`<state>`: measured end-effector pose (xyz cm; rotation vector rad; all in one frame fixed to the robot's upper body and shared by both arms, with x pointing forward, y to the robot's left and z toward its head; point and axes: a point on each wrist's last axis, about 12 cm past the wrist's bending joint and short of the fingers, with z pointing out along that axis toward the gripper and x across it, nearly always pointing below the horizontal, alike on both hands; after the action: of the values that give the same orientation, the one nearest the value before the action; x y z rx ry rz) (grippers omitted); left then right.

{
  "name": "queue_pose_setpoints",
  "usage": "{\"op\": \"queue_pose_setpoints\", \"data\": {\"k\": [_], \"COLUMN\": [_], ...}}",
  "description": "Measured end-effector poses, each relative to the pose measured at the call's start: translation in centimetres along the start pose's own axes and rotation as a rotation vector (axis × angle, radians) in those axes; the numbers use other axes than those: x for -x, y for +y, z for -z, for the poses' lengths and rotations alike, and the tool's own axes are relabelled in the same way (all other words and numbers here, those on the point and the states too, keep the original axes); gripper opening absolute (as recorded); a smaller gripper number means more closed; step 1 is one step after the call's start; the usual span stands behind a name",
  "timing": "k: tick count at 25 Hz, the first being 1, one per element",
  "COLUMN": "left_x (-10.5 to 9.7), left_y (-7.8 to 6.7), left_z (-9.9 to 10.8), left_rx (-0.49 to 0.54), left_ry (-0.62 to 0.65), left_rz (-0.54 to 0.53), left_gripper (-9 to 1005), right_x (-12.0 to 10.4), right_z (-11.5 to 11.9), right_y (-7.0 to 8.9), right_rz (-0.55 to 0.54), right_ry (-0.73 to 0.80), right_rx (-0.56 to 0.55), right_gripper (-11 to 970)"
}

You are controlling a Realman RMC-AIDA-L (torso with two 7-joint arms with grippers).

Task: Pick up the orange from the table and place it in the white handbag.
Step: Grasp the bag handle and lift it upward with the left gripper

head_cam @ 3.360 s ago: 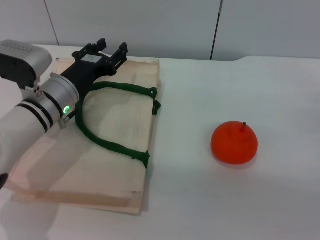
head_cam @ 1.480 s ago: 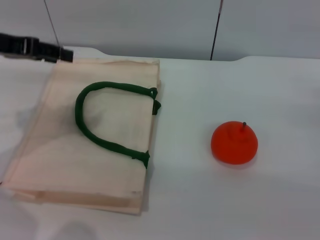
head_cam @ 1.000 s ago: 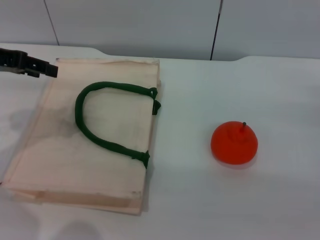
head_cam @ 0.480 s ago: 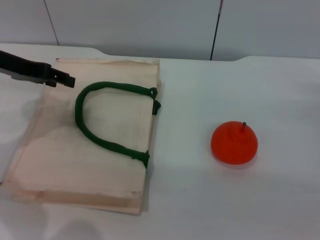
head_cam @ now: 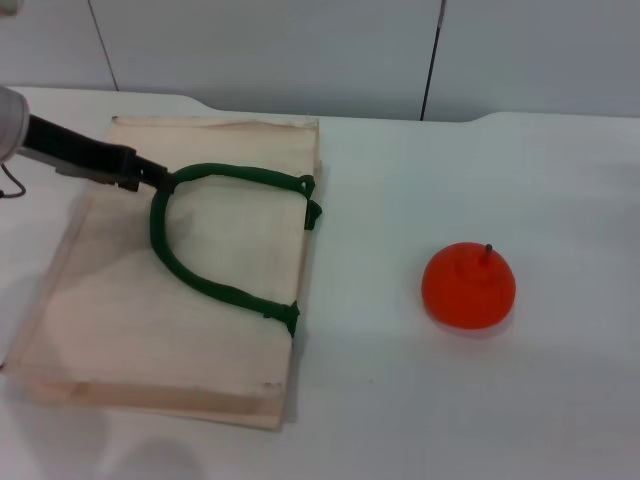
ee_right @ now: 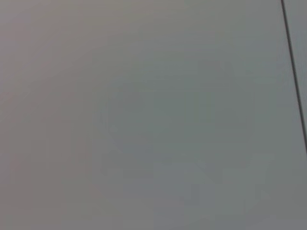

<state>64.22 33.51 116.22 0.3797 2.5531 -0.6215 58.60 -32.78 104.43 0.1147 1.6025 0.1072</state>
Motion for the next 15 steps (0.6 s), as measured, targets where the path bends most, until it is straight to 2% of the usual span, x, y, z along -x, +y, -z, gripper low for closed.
{"op": "queue_pose_setpoints", "data": {"k": [10, 15], "left_x": [0.0, 0.2], "left_y": [0.1, -0.4], "left_z": [-1.0, -2.4], "left_rx": [0.041, 0.033], "left_ry": [0.024, 0.023], "left_rz": [0.007, -0.003], "left_gripper": [574, 567], "right_x": [-0.1, -0.1], "right_z": [-0.1, -0.2], "right_y": [0.5, 0.6], "right_rz": [-0.002, -0.003], "right_ry": [0.004, 0.005], "right_rx": [0.016, 0.018], "right_gripper": [771, 771]}}
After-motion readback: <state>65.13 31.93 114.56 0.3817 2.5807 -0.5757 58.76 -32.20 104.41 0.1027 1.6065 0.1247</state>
